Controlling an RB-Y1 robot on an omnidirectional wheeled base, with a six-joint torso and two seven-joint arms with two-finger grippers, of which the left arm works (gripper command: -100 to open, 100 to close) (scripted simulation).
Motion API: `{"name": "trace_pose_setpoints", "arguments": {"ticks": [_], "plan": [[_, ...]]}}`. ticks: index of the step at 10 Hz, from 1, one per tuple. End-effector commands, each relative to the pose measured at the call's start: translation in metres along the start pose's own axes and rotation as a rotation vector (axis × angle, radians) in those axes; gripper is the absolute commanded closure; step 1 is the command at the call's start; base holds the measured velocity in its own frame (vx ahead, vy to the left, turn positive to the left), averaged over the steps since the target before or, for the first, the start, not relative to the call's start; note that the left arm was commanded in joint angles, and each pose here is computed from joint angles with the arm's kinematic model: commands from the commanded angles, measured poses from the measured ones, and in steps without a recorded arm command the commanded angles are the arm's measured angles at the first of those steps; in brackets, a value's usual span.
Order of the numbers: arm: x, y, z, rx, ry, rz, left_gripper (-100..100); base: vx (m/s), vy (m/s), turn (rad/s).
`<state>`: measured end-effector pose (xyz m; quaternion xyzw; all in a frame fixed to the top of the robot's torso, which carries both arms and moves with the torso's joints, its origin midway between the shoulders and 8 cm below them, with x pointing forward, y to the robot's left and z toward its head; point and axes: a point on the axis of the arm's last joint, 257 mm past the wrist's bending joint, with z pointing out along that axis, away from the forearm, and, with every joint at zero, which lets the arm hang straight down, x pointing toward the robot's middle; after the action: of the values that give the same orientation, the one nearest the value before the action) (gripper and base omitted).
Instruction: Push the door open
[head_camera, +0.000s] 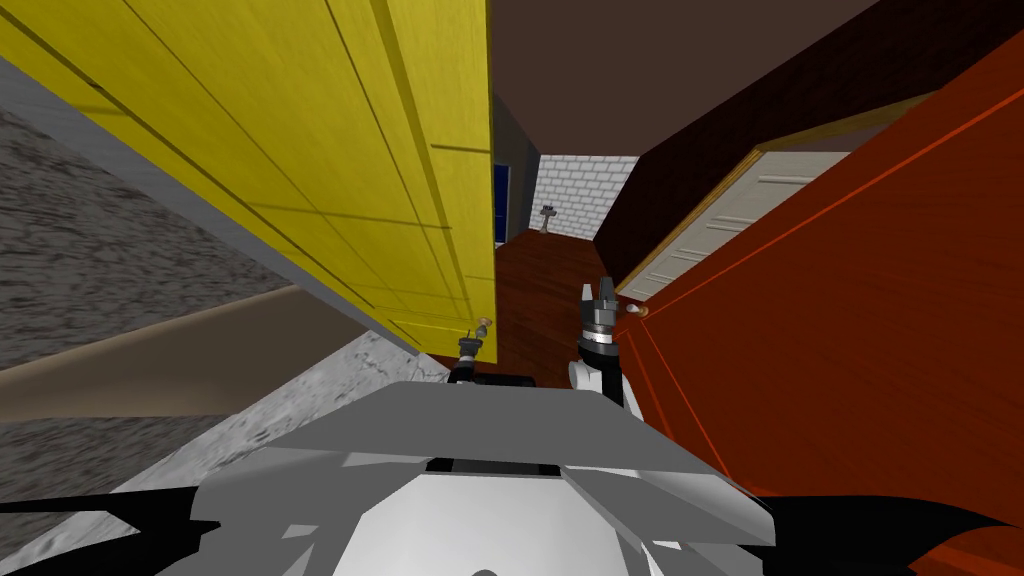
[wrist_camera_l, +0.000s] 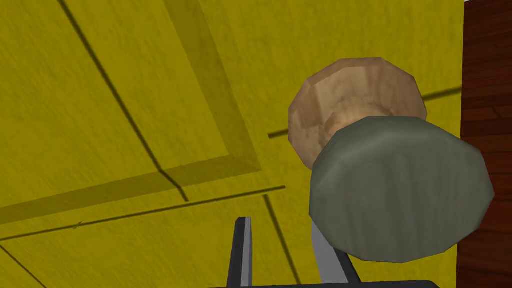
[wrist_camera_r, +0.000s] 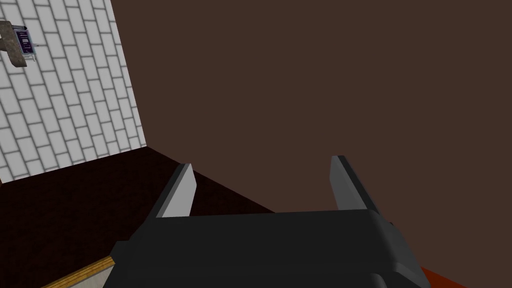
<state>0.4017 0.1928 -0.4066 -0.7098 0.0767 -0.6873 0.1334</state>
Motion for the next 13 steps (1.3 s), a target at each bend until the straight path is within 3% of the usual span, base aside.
{"name": "trace_pose_setpoints", "arguments": {"ticks": [1, 3, 6, 8, 10, 13], "plan": [[0.018, 0.020, -0.0009, -0.014, 0.030, -0.054, -100, -0.049, 0.016, -0.026], [0.018, 0.020, -0.0009, -0.014, 0.030, -0.054, -100, -0.020, -0.006, 0.016], [0.022, 0.028, -0.0103, -0.005, 0.026, -0.157, -100, -0.025, 0.022, -0.034], [0.022, 0.028, -0.0103, -0.005, 0.026, -0.157, -100, -0.033, 0.006, -0.015], [0.025, 0.035, -0.0177, 0.004, 0.022, -0.240, -100, -0.034, 0.019, -0.025], [0.026, 0.038, -0.0204, 0.007, 0.020, -0.270, -100, -0.029, 0.020, -0.003]]}}
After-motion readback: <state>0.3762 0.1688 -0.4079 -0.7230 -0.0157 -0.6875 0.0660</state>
